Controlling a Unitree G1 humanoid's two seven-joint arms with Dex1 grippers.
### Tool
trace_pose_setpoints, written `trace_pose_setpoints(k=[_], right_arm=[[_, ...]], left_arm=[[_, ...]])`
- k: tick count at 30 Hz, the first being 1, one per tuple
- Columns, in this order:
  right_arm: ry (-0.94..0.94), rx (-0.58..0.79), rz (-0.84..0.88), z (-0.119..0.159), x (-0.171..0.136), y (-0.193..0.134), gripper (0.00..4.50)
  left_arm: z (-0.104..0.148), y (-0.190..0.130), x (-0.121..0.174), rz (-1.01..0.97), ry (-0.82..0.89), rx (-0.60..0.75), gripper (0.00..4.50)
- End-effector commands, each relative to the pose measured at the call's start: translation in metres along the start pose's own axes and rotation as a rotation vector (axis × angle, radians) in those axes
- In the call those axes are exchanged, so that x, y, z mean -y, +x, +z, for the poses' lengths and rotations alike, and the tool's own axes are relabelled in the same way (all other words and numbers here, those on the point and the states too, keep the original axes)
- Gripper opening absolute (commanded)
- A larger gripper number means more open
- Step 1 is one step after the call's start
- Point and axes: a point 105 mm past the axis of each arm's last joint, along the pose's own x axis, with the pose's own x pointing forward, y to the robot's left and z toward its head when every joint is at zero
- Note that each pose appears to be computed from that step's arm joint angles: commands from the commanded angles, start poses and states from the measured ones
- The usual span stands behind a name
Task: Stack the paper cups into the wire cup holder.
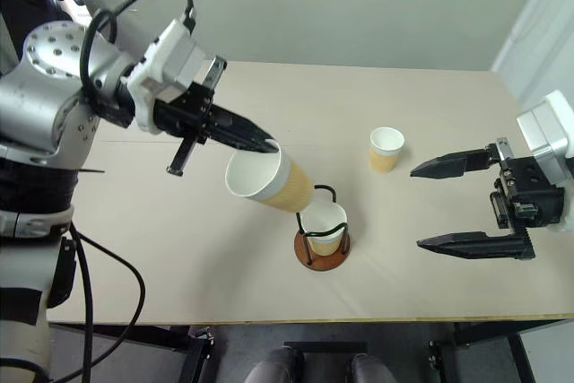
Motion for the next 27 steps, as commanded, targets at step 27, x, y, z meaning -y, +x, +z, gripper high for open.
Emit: trace_pose_setpoints(k=[27], right_arm=[[-0.046,-0.004,-0.109,0.01,-0.013,0.004,4.5]], left_arm=[[-0.019,0.064,-0.008,-0.283,0.179,-0.091,0.01]])
